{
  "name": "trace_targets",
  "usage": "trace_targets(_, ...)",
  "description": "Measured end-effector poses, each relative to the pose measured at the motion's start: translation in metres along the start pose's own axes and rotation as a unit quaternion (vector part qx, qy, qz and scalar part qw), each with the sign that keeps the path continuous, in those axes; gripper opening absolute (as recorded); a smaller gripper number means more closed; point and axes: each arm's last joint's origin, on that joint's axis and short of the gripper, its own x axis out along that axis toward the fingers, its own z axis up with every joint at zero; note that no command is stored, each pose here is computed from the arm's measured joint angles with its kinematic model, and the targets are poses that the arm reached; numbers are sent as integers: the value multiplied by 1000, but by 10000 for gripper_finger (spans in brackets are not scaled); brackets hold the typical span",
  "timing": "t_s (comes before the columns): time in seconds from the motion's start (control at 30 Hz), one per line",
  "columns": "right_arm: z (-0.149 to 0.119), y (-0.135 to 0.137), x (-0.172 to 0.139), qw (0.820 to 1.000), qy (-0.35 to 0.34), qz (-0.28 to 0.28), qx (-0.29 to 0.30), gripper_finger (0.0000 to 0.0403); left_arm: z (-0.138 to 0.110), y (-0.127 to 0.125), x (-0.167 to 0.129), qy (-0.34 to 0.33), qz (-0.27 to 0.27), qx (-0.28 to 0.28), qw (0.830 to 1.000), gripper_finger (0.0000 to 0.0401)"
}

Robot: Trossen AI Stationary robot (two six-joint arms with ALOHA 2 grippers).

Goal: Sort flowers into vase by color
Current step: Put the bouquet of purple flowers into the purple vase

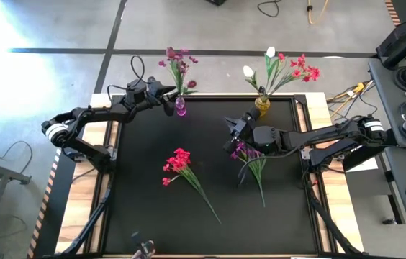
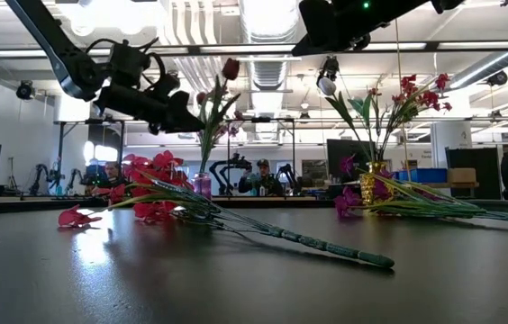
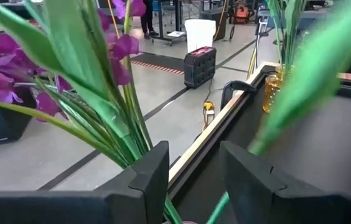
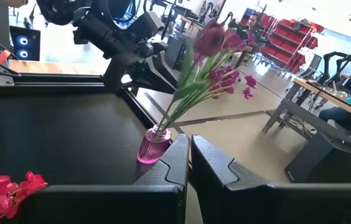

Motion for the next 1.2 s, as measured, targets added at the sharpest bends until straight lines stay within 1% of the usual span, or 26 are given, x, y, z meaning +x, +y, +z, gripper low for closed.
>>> trace_targets(0.2,0,0,0,1000,0,0,-1,13,0,0,0,0,-1,15,1000,130)
trace_targets(0.47,0,0,0,1000,0,0,-6,13,8,-1,-7,-6,0,43,999,127)
trace_targets(0.7,0,0,0,1000,1,0,-7,13,17,-4,-21,3,-1,73,997,112)
trace_targets(0.87,0,0,0,1000,2,0,-7,13,22,-7,-37,5,-1,97,995,101)
trace_targets(0.97,-1,1,0,1000,5,2,-11,13,14,-11,-50,3,-1,111,994,83)
trace_targets(1.1,-1,3,-2,1000,5,6,-18,13,-11,-18,-66,-1,-6,114,993,49)
trace_targets(1.2,-2,5,-4,1000,11,13,-25,13,-26,-25,-77,-27,-44,105,993,20)
